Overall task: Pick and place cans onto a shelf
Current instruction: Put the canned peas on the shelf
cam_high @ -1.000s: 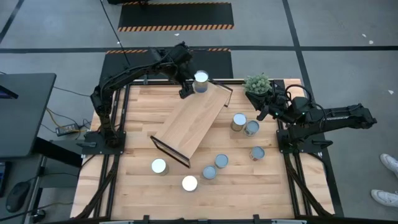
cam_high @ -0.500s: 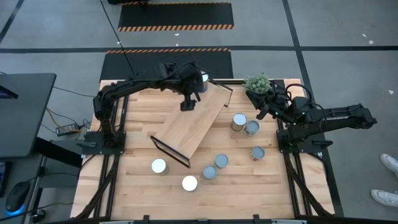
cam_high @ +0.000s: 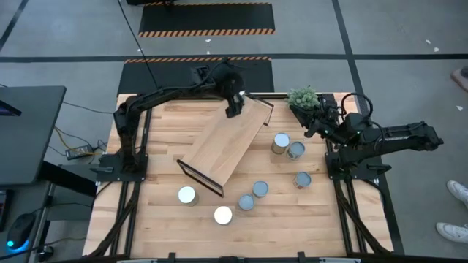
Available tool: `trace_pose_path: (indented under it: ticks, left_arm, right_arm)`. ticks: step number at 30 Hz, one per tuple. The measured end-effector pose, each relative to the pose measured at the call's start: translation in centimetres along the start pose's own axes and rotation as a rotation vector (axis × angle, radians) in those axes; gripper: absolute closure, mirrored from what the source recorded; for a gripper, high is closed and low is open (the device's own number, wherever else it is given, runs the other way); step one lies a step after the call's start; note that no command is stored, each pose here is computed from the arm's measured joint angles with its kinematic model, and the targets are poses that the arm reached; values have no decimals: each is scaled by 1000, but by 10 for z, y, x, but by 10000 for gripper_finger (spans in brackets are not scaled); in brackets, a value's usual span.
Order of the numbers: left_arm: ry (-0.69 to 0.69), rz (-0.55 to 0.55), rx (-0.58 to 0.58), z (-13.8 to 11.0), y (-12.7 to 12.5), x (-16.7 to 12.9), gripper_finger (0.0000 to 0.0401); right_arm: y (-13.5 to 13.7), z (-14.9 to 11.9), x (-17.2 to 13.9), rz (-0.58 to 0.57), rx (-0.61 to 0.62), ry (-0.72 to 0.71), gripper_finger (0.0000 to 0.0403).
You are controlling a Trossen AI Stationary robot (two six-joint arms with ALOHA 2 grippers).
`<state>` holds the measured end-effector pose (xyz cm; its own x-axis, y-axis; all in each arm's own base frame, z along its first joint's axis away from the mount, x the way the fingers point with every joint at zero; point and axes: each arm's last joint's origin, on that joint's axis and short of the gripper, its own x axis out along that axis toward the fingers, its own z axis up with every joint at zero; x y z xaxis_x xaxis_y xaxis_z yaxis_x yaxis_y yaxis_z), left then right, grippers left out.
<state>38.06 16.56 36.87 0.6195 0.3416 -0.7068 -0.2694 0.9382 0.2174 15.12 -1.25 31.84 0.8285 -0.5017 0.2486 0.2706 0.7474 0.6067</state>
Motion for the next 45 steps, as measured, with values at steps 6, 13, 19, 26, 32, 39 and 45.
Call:
trace_pose_path:
  ticks: [6, 13, 19, 26, 32, 39, 45]
  left_arm:
    - [0, 10, -1, -1, 6, 5, 55]
    - [12, 5, 19, -3, 9, 9, 88]
    - [44, -22, 62, -6, 5, 20, 114]
    - [103, -60, 196, -13, 5, 20, 144]
    - [90, -169, 190, -18, 14, 15, 170]
    - [105, -250, 224, -26, 24, 4, 190]
    - [56, -213, 227, -18, 16, -23, 195]
  right_arm:
    - [1, 1, 0, 19, -9, 0, 371]
    - [1, -4, 2, 31, -101, 30, 371]
    - [1, -11, 6, 52, -118, 73, 371]
    - [1, -16, 9, 50, -82, 94, 371]
    - [1, -15, 9, 62, -71, 92, 371]
    - [2, -14, 9, 67, -65, 84, 371]
    - [2, -14, 9, 67, -67, 83, 371]
